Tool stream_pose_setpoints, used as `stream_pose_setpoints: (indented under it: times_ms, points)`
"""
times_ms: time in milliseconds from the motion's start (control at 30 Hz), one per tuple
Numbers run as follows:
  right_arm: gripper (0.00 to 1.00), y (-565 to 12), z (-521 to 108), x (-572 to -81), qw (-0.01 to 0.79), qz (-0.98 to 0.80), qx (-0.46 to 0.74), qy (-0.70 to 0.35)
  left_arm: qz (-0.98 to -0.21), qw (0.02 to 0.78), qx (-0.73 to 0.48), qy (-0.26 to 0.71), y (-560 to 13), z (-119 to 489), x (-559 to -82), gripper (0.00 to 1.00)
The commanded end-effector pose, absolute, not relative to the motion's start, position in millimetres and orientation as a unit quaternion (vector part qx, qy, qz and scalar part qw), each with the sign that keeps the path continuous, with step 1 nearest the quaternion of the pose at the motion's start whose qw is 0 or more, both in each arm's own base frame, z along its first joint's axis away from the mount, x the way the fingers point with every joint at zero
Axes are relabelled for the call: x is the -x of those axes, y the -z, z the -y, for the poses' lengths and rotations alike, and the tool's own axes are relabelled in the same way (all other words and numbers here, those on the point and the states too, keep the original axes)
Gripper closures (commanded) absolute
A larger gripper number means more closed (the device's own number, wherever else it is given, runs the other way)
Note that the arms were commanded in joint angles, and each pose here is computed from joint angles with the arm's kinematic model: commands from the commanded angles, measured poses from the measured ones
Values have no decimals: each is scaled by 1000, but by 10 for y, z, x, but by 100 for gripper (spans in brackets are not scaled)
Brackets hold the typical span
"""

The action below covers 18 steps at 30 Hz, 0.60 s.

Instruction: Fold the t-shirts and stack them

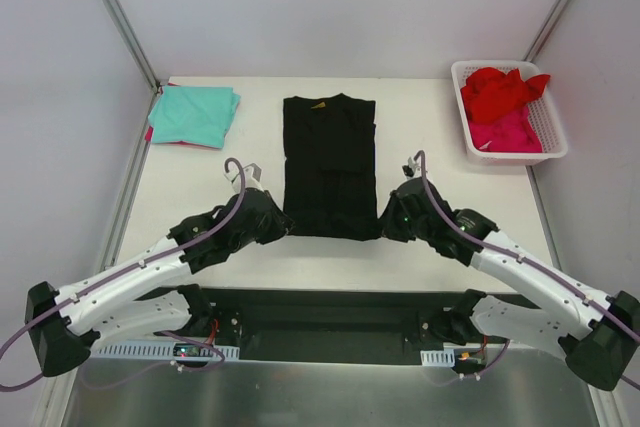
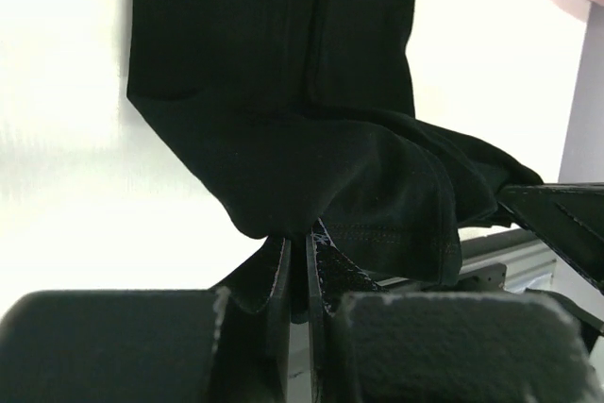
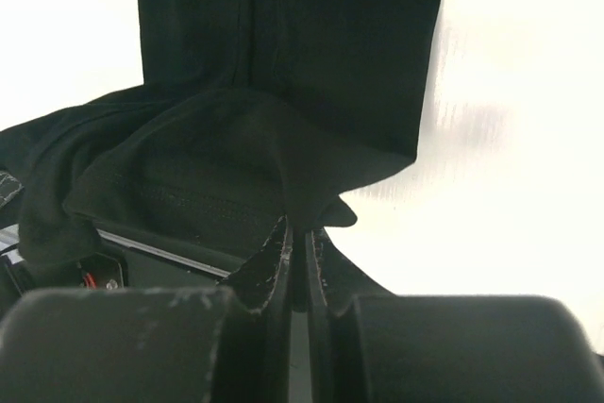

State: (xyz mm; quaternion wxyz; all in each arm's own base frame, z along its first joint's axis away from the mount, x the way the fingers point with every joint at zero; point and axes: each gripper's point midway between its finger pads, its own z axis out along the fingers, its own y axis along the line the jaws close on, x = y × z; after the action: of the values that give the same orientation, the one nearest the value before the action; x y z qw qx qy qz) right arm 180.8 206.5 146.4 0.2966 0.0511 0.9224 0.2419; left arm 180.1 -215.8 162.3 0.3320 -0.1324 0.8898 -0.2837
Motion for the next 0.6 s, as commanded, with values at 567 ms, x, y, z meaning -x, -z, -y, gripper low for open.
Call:
stream_pose_setpoints:
  times_ms: [567]
  points:
    - [99, -1648, -2016, -2658, 309, -919, -43, -242, -894, 337, 117, 271, -1648, 2264, -2764, 100]
